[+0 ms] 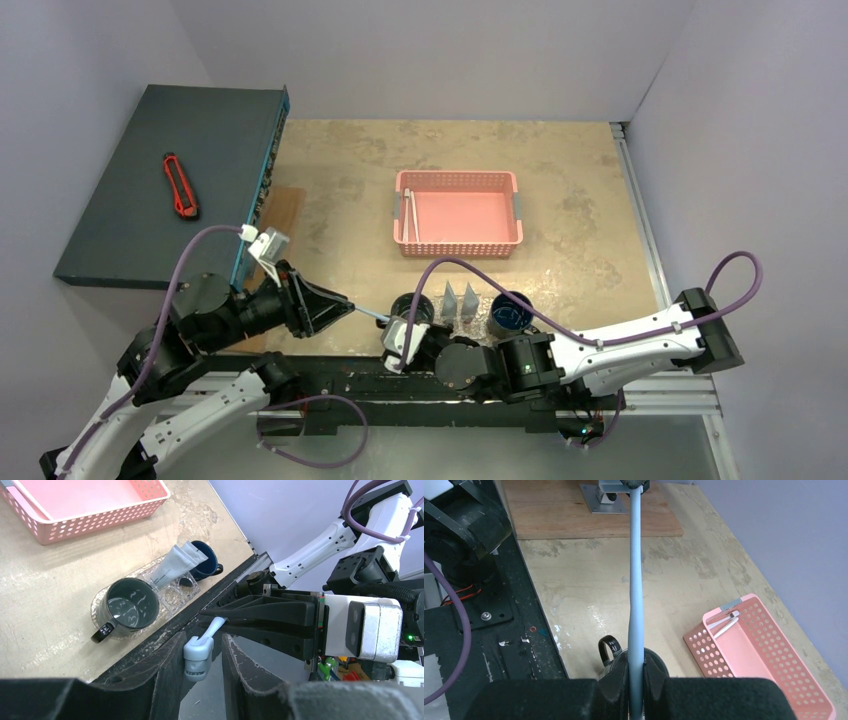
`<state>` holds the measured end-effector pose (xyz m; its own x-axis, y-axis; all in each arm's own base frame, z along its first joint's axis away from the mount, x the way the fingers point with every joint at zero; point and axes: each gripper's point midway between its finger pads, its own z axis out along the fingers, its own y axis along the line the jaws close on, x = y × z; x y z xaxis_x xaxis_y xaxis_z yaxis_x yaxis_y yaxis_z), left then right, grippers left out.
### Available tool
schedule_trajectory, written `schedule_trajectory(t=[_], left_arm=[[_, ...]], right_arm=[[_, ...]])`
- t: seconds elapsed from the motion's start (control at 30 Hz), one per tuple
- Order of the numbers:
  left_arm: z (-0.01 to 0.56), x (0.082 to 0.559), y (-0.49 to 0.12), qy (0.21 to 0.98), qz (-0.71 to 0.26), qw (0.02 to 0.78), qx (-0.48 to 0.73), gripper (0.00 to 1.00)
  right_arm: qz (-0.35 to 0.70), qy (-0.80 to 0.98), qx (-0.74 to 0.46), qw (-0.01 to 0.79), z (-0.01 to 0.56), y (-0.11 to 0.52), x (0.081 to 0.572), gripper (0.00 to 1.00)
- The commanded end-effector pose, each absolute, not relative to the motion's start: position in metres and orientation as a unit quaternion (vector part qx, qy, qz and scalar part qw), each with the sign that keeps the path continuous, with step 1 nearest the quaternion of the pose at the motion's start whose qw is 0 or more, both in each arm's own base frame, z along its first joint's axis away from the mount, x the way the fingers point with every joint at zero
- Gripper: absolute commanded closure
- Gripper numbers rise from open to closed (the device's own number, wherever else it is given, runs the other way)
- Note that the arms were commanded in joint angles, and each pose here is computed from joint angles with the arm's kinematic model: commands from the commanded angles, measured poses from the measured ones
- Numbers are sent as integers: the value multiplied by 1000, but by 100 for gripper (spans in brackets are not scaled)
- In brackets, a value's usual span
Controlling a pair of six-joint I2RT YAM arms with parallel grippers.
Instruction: Prepare toiletry sets of a toothbrush and toothpaste on the tray
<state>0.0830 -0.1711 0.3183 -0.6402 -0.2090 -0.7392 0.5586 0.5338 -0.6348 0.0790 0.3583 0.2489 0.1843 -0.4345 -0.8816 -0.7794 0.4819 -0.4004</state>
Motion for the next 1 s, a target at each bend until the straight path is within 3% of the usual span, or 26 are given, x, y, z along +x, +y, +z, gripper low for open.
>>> schedule_trajectory(t=[0.0,0.2,0.5,0.7,0.97], left_arm=[[337,82,-175,758,-486,418,118,70],[333,81,-178,761,-487,409,125,74],[336,82,-178,758,-488,414,127,100],[330,84,-184,763,-478,410,149,100],[321,90,-191,767,-470,406,163,100]], right_arm=[[167,628,-445,617,268,354,82,100],[164,630,-442,617,267,353,82,100],[162,632,-442,616,267,348,83,99],[169,635,-436,615,272,340,83,67],[176,644,-423,613,278,327,85,46]])
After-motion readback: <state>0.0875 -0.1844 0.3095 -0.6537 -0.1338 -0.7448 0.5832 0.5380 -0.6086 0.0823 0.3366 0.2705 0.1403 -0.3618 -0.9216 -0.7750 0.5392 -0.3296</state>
